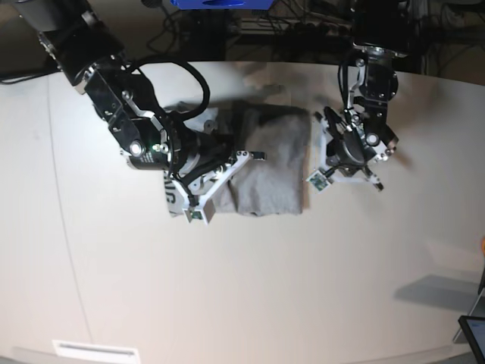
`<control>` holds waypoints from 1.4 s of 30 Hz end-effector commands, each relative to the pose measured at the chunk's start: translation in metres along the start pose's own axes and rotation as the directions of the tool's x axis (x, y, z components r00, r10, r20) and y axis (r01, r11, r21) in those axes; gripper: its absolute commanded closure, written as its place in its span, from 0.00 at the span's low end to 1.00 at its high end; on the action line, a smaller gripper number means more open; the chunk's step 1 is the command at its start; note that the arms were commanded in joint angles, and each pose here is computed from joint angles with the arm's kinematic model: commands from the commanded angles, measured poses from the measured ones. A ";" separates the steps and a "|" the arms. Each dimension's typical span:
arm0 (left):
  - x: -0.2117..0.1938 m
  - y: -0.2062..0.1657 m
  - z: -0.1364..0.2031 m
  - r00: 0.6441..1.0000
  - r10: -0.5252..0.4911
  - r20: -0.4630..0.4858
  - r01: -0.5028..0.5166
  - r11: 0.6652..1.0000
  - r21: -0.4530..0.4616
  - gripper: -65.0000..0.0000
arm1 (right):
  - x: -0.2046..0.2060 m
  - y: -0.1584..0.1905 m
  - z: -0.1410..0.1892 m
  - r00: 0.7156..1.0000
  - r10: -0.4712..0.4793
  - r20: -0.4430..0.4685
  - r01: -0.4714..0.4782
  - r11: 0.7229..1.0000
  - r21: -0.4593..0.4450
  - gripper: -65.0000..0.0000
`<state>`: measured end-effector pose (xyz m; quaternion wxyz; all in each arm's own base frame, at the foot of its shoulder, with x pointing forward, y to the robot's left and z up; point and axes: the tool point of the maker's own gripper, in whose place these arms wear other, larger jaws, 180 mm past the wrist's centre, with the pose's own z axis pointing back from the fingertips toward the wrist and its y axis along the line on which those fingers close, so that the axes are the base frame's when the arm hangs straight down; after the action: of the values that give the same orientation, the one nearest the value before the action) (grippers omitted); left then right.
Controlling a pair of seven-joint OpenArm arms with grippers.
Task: Fold the T-shirt properly
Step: 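Fold the pinched end with the right gripper over toward the left gripper, then press the folded stack flat with the right gripper as left gripper lifts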
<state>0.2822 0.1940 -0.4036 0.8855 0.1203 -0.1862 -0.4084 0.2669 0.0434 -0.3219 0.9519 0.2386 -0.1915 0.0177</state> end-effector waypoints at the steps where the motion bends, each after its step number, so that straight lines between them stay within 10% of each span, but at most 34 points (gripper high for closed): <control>1: -0.006 0.014 0.005 1.000 -0.010 -0.024 0.011 0.999 0.039 1.00 | 0.013 0.009 0.006 0.999 0.011 0.040 -0.012 1.000 0.023 1.00; 21: -0.064 0.030 0.011 0.984 -0.077 -0.162 0.089 0.994 0.068 1.00 | 0.017 0.025 0.001 0.999 0.002 0.037 -0.004 0.999 0.054 1.00; 42: -0.161 0.049 0.055 0.930 -0.109 -0.351 0.158 0.981 0.115 1.00 | -0.002 0.054 -0.035 0.978 0.193 -0.079 -0.193 0.981 0.012 1.00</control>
<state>0.1867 0.3404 -0.3833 0.8690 0.2489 -0.0386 -0.4260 0.2612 0.1010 -0.3407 0.9583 0.2100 -0.1551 0.1160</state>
